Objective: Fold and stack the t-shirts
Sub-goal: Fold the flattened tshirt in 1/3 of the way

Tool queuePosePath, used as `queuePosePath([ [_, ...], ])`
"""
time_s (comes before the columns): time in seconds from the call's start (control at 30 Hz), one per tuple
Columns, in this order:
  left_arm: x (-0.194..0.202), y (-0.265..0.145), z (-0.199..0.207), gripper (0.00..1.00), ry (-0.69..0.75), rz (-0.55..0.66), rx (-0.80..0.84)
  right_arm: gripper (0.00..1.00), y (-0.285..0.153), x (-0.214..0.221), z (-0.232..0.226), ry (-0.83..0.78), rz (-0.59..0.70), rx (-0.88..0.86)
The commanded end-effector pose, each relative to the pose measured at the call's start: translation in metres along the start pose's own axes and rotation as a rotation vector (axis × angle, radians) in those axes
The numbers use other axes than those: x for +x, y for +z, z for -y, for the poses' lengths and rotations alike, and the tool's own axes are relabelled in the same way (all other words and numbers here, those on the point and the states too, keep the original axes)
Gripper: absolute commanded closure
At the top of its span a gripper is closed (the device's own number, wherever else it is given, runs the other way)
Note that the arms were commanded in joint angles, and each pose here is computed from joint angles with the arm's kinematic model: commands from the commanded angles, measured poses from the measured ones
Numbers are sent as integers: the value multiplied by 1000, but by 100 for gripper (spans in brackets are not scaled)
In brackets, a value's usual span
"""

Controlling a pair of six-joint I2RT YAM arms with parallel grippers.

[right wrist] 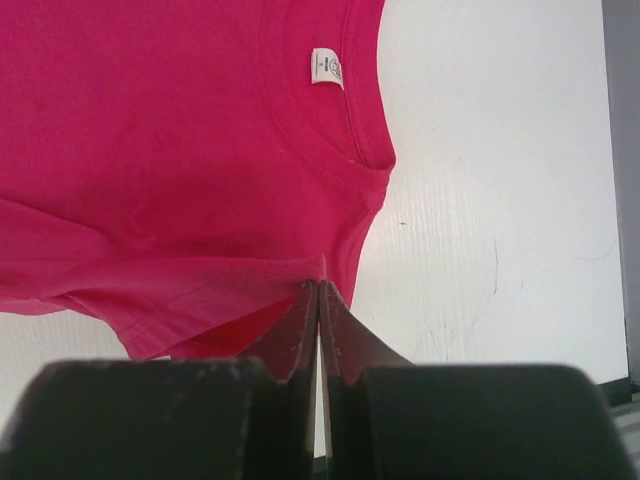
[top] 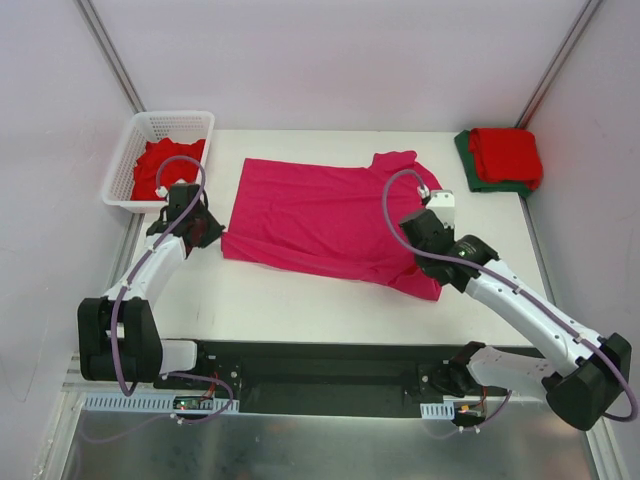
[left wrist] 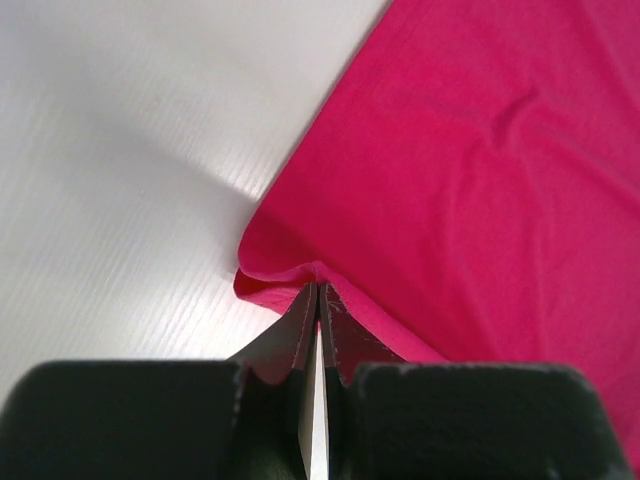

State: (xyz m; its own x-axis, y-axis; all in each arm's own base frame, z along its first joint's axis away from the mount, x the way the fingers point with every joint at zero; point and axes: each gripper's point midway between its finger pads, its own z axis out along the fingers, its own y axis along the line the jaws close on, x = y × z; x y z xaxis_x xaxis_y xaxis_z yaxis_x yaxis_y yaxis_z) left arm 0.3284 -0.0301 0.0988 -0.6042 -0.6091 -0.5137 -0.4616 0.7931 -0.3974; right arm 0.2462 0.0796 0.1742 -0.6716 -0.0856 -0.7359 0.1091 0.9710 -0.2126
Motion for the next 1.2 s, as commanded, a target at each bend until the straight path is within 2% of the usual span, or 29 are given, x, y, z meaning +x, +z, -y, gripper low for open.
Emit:
queuePosePath([
  [0.0,-28,-1,16,100,17,43,25,99,0,-29,-7,1,53,-41],
  [0.43,-58,16,30,100,14,56,23,99,22,-59,0,2,53,-32],
  [0.8,-53,33,34,100,17,9,32,99,36,-121,-6,17,99,-52],
  [1.17,-52,46,36,100,13,-15,33,98,63,-141,-34,4,68,-89],
])
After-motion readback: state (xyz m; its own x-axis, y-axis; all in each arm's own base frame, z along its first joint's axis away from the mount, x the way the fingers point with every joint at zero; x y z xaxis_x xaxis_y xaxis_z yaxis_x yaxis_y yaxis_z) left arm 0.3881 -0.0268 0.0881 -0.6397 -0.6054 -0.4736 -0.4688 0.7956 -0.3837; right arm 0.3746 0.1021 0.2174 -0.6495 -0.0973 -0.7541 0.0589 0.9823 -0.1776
